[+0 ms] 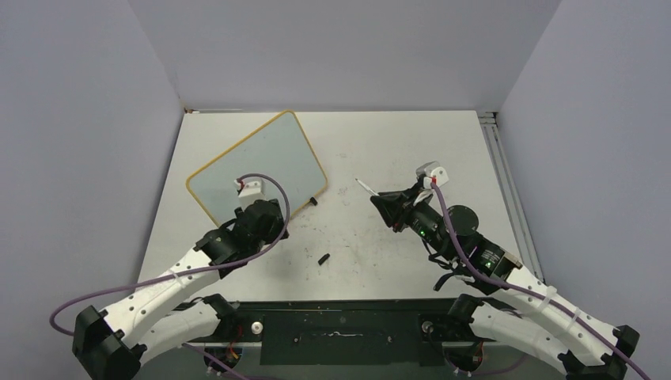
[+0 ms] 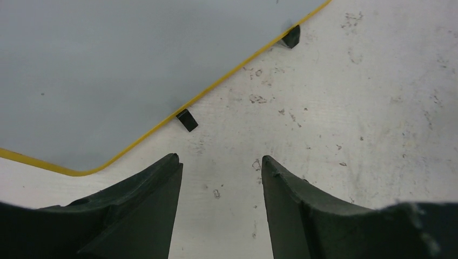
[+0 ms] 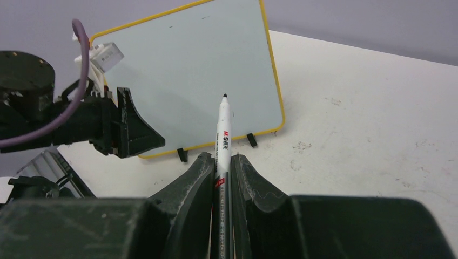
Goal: Write a sentence on the whiteboard
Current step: Move the whiteboard to the center of the board.
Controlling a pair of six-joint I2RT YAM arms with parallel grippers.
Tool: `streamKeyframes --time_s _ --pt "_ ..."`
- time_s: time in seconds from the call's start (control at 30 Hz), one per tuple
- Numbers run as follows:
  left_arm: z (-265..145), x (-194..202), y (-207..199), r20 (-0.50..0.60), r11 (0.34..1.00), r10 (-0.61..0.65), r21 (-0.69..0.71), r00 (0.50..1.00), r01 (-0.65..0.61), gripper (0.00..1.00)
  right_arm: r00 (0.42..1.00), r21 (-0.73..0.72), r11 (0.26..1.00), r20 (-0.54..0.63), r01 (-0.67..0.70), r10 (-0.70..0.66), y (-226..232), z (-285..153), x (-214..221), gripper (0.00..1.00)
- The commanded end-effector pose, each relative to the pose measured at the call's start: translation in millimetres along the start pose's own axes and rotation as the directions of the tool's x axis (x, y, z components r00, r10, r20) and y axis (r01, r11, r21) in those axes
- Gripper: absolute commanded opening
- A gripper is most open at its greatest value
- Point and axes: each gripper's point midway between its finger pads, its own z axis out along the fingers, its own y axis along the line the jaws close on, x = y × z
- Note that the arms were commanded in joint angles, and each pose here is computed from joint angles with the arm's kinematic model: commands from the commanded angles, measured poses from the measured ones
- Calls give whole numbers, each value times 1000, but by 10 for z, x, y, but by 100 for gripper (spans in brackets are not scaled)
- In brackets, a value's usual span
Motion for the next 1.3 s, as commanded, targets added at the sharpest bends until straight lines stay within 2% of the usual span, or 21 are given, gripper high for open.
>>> streamKeyframes --time_s 0.0,0.13,0.4,0.57,0.83,1.07,1.27 --pt "245 -9 6 145 985 -144 -79 979 156 53 998 54 998 60 19 -22 -87 -96 -224 5" --pt "494 238 78 129 974 -152 -149 980 170 53 997 64 998 75 21 -26 -109 -136 -266 5" --pt "786 490 100 126 963 -191 -168 974 210 53 997 54 998 81 11 -16 -86 -118 -285 5" --pt "912 645 153 100 958 -173 -216 980 192 48 997 41 999 75 4 -7 -55 -72 -268 5" --pt "963 719 320 131 941 -167 -275 977 197 41 998 35 999 67 -8 5 -38 -22 -243 5" --pt "990 764 433 143 931 -150 -312 978 188 39 999 28 1000 52 -8 7 -22 41 -198 5" --pt "1027 751 496 155 924 -122 -343 980 170 30 999 20 1000 38 -8 7 -3 89 -158 5"
